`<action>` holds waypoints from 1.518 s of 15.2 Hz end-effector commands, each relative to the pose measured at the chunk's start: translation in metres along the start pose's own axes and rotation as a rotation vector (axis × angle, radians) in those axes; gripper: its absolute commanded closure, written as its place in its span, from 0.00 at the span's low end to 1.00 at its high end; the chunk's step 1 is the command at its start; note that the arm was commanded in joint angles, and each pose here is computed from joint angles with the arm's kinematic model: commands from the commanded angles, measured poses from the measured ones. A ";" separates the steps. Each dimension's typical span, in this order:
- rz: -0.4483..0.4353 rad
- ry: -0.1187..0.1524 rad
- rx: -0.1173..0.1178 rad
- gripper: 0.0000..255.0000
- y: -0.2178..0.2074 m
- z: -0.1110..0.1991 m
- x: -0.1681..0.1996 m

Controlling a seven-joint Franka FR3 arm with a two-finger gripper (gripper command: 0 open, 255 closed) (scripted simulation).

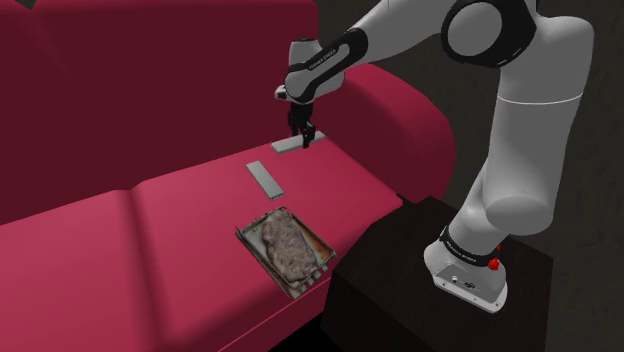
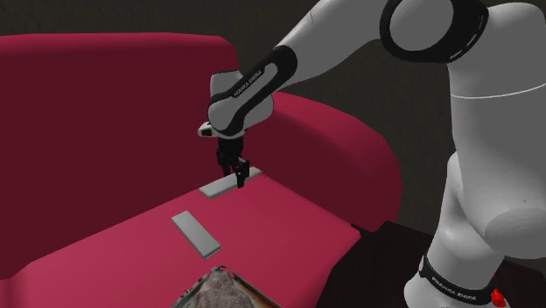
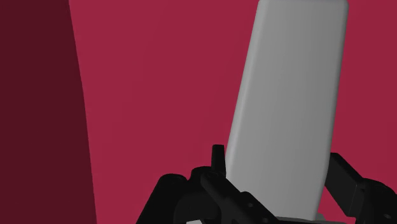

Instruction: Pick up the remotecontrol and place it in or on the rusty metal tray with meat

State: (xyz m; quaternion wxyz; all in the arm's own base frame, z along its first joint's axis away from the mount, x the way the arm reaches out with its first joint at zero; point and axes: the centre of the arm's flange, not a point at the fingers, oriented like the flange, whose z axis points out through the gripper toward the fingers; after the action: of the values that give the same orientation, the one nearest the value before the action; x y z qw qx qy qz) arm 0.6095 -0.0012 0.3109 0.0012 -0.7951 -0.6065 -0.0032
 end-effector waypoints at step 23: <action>0.001 0.000 0.000 1.00 -0.249 -0.005 0.197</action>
State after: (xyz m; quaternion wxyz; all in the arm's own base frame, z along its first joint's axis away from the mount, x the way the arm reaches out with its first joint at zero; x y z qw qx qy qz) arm 0.4290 0.2448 0.3171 0.0012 -0.7947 -0.6070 -0.0031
